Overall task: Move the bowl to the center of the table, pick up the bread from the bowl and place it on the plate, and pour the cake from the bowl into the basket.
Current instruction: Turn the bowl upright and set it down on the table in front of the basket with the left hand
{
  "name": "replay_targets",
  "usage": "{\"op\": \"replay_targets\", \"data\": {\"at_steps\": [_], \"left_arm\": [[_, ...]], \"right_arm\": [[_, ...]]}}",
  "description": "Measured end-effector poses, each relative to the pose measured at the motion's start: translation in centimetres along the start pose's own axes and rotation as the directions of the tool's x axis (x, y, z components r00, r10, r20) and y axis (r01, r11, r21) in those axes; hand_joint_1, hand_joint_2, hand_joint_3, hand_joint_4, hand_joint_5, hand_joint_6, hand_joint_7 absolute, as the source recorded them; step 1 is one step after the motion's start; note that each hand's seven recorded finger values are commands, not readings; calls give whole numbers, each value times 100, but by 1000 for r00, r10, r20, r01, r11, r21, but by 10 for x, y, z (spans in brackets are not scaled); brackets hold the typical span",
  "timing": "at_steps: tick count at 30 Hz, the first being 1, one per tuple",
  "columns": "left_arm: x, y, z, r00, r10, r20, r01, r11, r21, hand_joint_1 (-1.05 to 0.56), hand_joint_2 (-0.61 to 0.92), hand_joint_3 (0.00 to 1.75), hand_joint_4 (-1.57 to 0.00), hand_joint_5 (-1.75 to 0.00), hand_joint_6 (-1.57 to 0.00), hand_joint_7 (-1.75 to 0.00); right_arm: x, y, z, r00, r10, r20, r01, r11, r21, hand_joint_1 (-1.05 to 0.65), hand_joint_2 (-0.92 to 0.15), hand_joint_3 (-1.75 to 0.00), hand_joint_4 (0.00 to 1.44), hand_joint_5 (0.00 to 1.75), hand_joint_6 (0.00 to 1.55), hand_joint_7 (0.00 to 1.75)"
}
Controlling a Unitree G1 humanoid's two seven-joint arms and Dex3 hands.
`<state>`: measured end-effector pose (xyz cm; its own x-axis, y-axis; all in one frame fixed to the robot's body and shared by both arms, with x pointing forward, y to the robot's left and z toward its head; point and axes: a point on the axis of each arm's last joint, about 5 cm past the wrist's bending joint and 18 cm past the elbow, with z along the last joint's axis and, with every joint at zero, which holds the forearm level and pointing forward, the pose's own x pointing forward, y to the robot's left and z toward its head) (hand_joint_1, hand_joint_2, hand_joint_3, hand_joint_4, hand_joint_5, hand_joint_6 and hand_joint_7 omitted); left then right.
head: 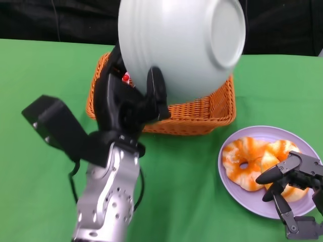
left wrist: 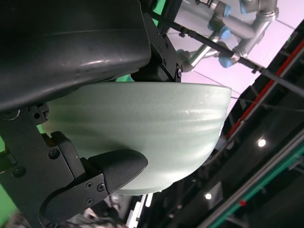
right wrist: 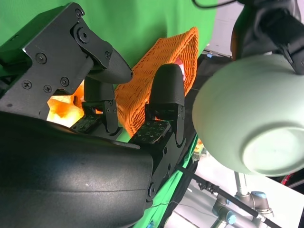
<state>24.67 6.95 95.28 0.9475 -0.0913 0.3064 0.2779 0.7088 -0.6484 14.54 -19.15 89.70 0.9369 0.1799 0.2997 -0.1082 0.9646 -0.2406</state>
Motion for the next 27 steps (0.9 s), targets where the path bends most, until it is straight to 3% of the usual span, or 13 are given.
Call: {"op": "replay_targets", "data": {"at_steps": [5, 11, 15, 22, 27], "left_arm": [[-19, 13, -5, 999, 25, -27, -22, 993, 112, -11, 29, 165, -110, -175, -88, -174], [-36, 10, -2, 997, -56, 50, 33, 924, 381, -10, 29, 162, -105, -175, -91, -166], [-45, 16, 2, 993, -96, 63, 47, 843, 537, -12, 27, 163, -103, -175, -93, -162], [-63, 30, 11, 984, -159, 83, 51, 690, 723, -13, 36, 149, -100, -175, -89, -160], [-78, 42, 16, 972, -219, 89, 59, 589, 806, -13, 32, 158, -101, -175, -85, -163]], "right_arm": [[1, 0, 0, 1000, 0, 1, 0, 1000, -4, 3, -26, -144, 84, 127, 75, 104], [1, 0, -2, 1000, 1, 9, -1, 1000, -2, -2, -28, -139, 82, 127, 74, 104], [1, 0, -2, 1000, 0, 9, 0, 1000, -2, -2, -28, -138, 83, 126, 74, 104], [2, 1, -1, 1000, 4, 8, -4, 1000, -9, 1, -30, -135, 84, 126, 75, 104], [4, 1, 0, 1000, -3, -1, 3, 1000, -12, -1, -28, -134, 83, 126, 75, 104]]}}
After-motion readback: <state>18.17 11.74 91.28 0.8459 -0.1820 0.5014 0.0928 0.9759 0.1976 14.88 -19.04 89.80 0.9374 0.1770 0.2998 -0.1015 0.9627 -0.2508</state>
